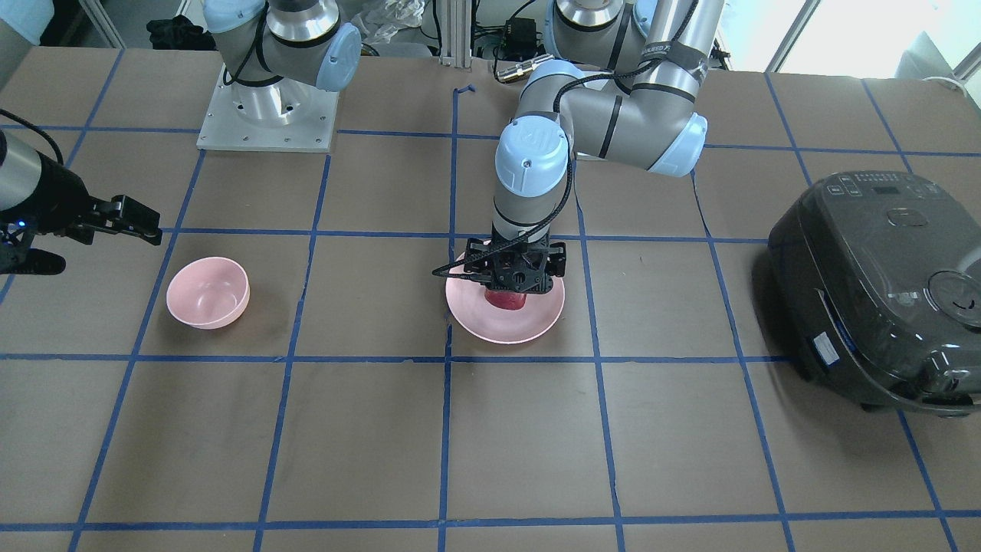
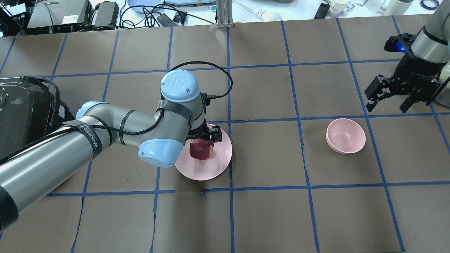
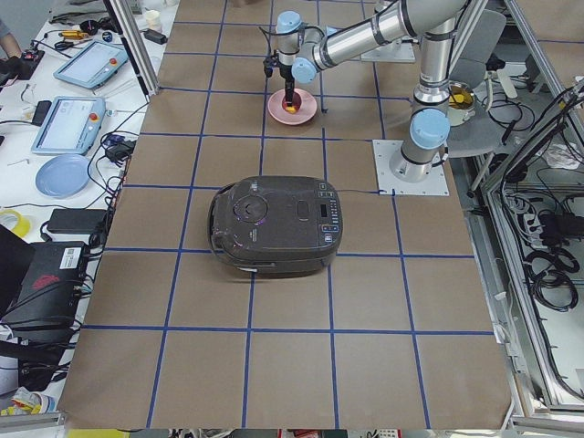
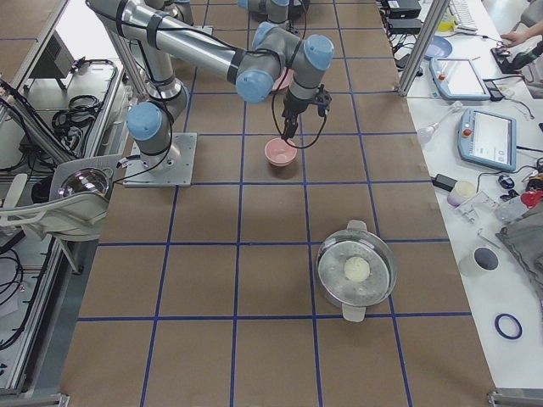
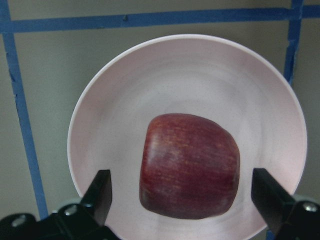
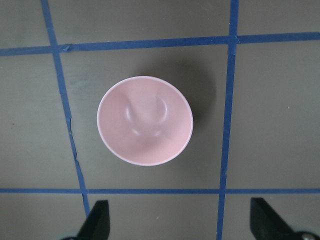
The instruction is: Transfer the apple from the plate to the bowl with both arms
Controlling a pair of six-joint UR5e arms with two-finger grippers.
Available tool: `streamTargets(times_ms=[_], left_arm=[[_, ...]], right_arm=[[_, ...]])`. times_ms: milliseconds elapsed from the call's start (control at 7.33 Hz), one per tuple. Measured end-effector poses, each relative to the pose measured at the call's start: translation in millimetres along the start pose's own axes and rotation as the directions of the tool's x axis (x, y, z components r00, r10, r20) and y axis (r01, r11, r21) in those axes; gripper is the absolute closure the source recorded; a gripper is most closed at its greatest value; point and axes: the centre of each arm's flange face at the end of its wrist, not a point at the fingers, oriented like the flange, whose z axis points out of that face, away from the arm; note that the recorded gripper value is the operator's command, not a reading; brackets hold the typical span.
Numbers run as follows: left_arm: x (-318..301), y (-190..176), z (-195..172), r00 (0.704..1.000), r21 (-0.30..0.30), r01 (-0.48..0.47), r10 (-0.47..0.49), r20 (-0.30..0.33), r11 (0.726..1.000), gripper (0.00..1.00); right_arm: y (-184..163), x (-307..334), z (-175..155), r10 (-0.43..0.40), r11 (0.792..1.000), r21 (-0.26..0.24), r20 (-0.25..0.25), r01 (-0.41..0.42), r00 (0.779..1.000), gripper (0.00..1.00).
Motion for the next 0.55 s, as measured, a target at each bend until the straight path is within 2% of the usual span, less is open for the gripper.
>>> streamTargets(times_ms=[136,273,409,545], left_arm=[[1,-1,7,1.0,-0.009,-0.004,0.004,0.0,1.0,0.2],[1,-1,12,1.0,-0.012,-0.006,0.006,-0.002,1.0,0.32],[1,-2,14,1.0,-0.004,-0.007,0.007,-0.005,1.0,0.65],[2,-3,14,1.0,0.003,-0.007,0.007,-0.008,1.0,0.85]], right_arm=[[-6,5,31,-0.022,1.0,-0.001,0.004,0.022,1.0,0.0],[-11,8,61,-0.032,0.999,0.0,0.01,0.032,0.999,0.0],[-17,9,88,-0.037,0.999,-0.004,0.026,0.037,0.999,0.0],[-25,10,108,-0.039,0.999,-0.007,0.041,0.04,0.998,0.04]])
